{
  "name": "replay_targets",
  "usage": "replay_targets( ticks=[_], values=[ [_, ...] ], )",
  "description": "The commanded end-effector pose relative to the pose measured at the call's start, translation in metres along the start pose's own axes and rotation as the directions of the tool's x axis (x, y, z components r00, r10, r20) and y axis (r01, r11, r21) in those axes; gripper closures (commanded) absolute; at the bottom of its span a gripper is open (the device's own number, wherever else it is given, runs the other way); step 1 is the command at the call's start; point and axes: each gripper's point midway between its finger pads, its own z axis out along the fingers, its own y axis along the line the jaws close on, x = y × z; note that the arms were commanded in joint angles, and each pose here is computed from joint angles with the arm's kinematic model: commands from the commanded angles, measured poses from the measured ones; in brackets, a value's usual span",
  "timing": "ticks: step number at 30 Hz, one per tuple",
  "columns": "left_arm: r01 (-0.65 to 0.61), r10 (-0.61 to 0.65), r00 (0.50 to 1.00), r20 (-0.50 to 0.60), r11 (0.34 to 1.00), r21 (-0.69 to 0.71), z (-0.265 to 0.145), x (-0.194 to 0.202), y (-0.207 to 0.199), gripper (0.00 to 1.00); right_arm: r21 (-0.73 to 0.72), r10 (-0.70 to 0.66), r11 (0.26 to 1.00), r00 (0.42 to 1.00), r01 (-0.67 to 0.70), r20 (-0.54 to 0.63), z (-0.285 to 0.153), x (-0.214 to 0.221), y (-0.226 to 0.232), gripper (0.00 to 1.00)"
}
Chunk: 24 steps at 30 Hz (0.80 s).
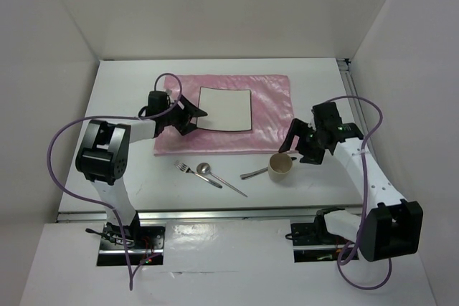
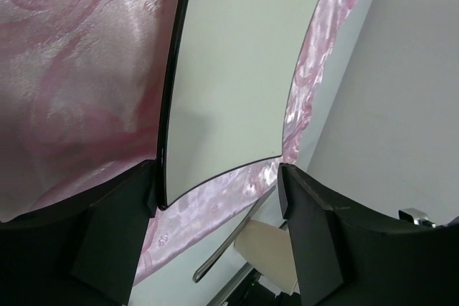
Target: Set the dinner table for one person
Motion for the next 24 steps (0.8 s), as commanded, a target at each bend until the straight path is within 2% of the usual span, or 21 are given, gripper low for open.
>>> replay_targets(
  ticks=[1, 11, 12, 17, 21, 22, 24],
  values=[
    [-0.075, 0.076, 0.997, -0.003, 0.995, 0.067, -0.011, 0.0, -0.033, 0.17, 0.02, 0.034, 0.999, 0.999, -0.034, -0.014, 0.0, 0.009, -0.004, 0.07],
    [-0.093, 0.093, 0.996, -0.012, 0.996, 0.01, -0.014, 0.004, -0.028, 0.13, 0.045, 0.045, 0.998, 0.998, -0.043, -0.045, 0.009, 0.027, -0.002, 0.18],
    [-0.094, 0.094, 0.995, -0.02, 0.995, -0.028, -0.015, 0.005, -0.022, 0.13, 0.06, 0.062, 0.996, 0.997, -0.06, -0.045, 0.013, 0.03, -0.004, 0.2],
    [-0.132, 0.131, 0.991, -0.023, 0.989, -0.063, -0.024, 0.0, -0.041, 0.13, 0.12, 0.053, 0.991, 0.999, -0.051, -0.014, 0.02, 0.031, -0.006, 0.36],
    [-0.139, 0.136, 0.99, -0.031, 0.986, -0.094, -0.027, -0.001, -0.041, 0.12, 0.199, 0.065, 0.978, 0.998, -0.062, -0.005, 0.025, 0.031, -0.015, 0.54],
    [-0.143, 0.14, 0.989, -0.038, 0.984, -0.101, -0.027, 0.0, -0.038, 0.12, 0.205, 0.076, 0.976, 0.997, -0.076, 0.007, 0.023, 0.028, -0.014, 0.66],
    [-0.143, 0.14, 0.989, -0.038, 0.984, -0.101, -0.029, 0.002, -0.038, 0.12, 0.209, 0.073, 0.975, 0.996, -0.08, 0.042, 0.017, 0.021, -0.011, 0.8]
  ],
)
